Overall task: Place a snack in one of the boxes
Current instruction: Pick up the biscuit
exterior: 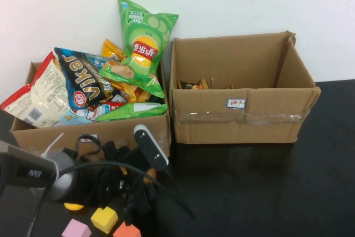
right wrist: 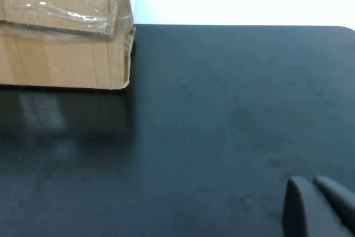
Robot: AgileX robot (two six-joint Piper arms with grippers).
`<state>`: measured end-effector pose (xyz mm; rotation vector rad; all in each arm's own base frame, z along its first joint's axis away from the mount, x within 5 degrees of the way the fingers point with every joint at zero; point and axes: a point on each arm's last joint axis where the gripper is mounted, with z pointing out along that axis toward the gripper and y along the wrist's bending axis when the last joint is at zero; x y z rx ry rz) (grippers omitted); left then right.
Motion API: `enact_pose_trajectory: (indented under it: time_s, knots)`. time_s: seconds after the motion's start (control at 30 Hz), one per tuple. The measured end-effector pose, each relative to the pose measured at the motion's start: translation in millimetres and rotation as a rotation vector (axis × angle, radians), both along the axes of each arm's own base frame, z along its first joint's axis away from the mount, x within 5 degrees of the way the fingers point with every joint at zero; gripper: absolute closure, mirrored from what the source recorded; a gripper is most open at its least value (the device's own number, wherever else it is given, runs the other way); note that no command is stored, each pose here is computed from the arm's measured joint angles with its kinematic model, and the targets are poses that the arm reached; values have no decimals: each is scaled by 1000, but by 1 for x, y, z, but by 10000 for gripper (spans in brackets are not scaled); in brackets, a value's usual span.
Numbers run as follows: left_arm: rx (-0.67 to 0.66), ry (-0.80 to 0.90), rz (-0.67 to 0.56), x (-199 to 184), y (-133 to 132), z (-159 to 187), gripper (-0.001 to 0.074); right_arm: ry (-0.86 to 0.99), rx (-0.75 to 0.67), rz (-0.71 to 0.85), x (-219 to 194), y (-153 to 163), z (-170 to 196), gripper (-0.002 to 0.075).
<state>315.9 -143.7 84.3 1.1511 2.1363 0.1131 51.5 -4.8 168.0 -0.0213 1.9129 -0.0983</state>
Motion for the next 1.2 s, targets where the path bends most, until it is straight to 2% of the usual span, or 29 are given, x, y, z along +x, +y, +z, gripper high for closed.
enact_pose_trajectory:
  time_s: [0.17,0.27,0.63,0.73,0.9,0.93,1.1,1.2]
  knots:
    - [4,15,0,5,-1,-1,211,0,0,0,0,0,0,727]
    - [52,20,-42,7,2,-17,212,0,0,0,0,0,0,727]
    - [77,-82,-83,17,1,-29,219,0,0,0,0,0,0,727]
    - [73,-66,-73,17,1,-30,290,0,0,0,0,0,0,727]
    - [80,-26,-76,14,2,-33,580,0,0,0,0,0,0,727]
    - [84,-24,-82,14,1,-32,612,0,0,0,0,0,0,727]
    - [69,32,-62,10,2,-22,618,0,0,0,0,0,0,727]
    - [42,66,-31,7,2,-9,666,0,0,0,0,0,0,727]
